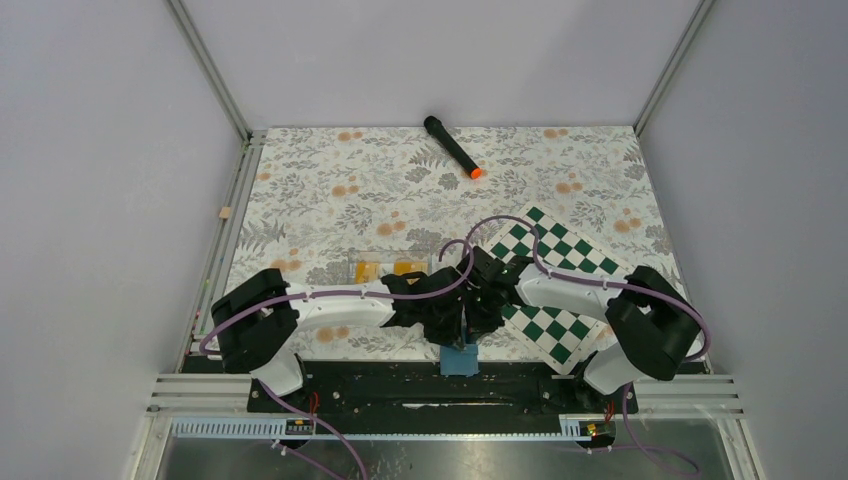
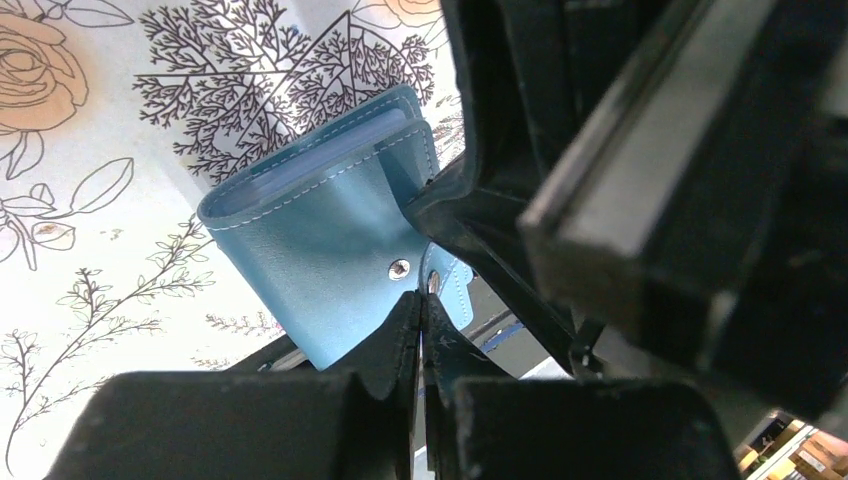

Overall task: Put the credit cards into the card holder
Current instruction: Close the card holder at the center of the board.

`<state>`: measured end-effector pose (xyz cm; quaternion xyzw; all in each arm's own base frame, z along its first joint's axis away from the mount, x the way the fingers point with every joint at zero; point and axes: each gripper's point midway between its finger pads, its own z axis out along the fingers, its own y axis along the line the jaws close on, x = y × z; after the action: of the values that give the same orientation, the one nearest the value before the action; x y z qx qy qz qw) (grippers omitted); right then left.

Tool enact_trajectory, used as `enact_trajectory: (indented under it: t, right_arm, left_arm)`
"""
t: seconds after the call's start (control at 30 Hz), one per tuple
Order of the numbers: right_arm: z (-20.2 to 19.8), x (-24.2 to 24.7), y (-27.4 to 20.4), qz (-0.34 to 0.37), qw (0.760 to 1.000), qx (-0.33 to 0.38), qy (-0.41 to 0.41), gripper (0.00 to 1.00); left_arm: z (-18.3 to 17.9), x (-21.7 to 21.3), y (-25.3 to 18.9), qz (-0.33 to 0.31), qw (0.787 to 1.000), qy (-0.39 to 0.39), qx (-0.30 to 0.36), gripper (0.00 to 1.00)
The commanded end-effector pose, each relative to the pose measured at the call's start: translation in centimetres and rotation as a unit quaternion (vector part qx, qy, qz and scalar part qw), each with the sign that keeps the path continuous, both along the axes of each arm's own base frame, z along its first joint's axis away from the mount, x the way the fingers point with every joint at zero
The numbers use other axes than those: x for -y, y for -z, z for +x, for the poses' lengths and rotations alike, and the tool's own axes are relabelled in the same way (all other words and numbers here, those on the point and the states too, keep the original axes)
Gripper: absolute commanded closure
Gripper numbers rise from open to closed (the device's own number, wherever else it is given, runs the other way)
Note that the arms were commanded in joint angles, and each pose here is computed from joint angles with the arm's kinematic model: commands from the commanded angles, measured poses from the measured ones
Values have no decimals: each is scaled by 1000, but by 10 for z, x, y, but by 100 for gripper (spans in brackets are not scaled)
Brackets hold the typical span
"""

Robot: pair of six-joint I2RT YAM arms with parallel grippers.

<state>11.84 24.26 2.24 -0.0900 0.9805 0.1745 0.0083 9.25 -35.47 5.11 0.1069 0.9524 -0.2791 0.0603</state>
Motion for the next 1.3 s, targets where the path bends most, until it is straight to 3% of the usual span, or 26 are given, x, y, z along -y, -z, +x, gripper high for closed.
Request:
enact_trajectory:
  t: [0.0,1.27]
  right_arm:
    - [11,6,6,-38,999,22,-4,100]
    - [10,4,2,-24,999,29,-20,100]
  left_arm:
    - [-1,3,-13,-10,1000,10,10,100]
    - [-17,-24,33,50,999,-10,-11,100]
